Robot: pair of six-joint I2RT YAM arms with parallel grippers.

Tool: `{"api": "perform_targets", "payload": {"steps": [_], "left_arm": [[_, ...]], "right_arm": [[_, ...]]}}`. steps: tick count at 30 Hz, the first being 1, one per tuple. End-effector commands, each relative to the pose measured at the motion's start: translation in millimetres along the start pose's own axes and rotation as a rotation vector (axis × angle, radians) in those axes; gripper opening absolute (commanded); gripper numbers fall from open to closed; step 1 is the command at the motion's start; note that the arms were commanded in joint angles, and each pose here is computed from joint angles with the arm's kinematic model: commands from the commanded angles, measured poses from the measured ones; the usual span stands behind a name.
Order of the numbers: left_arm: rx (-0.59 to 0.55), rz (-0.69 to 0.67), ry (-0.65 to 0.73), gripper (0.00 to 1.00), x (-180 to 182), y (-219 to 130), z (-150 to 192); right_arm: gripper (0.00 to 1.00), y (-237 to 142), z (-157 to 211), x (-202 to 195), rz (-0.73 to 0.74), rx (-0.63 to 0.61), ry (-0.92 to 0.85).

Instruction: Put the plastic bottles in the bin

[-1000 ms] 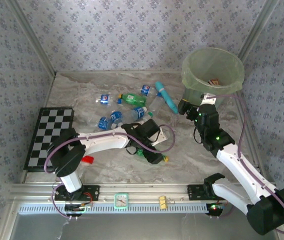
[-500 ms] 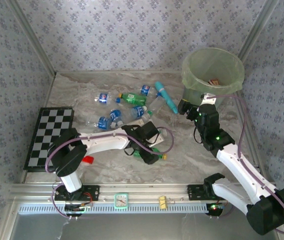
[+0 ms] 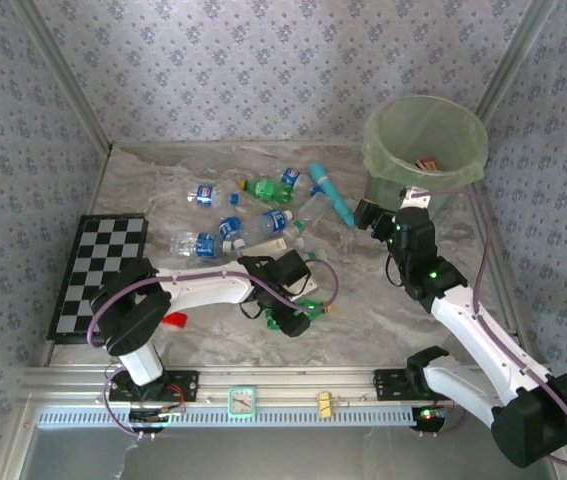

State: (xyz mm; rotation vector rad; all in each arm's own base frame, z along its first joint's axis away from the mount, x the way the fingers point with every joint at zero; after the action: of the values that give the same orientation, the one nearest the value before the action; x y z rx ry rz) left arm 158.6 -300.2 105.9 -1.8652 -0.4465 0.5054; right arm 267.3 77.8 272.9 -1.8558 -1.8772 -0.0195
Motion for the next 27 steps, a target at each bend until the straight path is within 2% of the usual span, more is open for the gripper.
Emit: {"api": "perform_targets", "payload": {"steps": [1, 9, 11, 15, 20, 24, 27], "left_arm": [[0.005, 0.014, -0.011, 0.92, -2, 0, 5], [-0.021, 0.007, -0.012, 0.82, -2, 8, -5], [-0.030, 0.009, -0.011, 0.76, -2, 7, -6], [-0.082, 0.021, -0.010, 0.55, -4, 0, -13], [-0.226, 0.036, -0.022, 0.50, -8, -21, -33], [-0.406, -0.010, -0.057, 0.49, -3, -50, -56], [-0.555, -0.032, -0.132, 0.49, 9, -74, -71]], "right_arm": [[1.00, 0, -3, 0, -0.003, -0.010, 0.027], [1.00, 0, -6, 5, -0.031, 0.006, 0.036], [1.00, -1, -7, 5, -0.029, 0.005, 0.035], [1.00, -3, -10, 6, -0.032, -0.006, 0.044], [1.00, -4, -12, 9, -0.058, -0.001, 0.060], [1.00, -5, -16, 17, -0.118, 0.017, 0.085], [1.00, -4, -20, 26, -0.195, 0.035, 0.091]]}}
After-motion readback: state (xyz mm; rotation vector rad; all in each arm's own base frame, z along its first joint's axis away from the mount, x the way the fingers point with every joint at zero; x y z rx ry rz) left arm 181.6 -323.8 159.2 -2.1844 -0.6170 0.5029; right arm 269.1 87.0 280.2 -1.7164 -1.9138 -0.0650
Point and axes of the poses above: each hand's point on the last joint's axis, 136 mm out from that joint toward the fingers, its own y axis out along the fingers, its own x axis along the line the jaws close on, z = x × y, the point moved 7 cm from there along -y, back along the fingers, and after that the axes turned 1 degree about y, right-handed, at the moved point
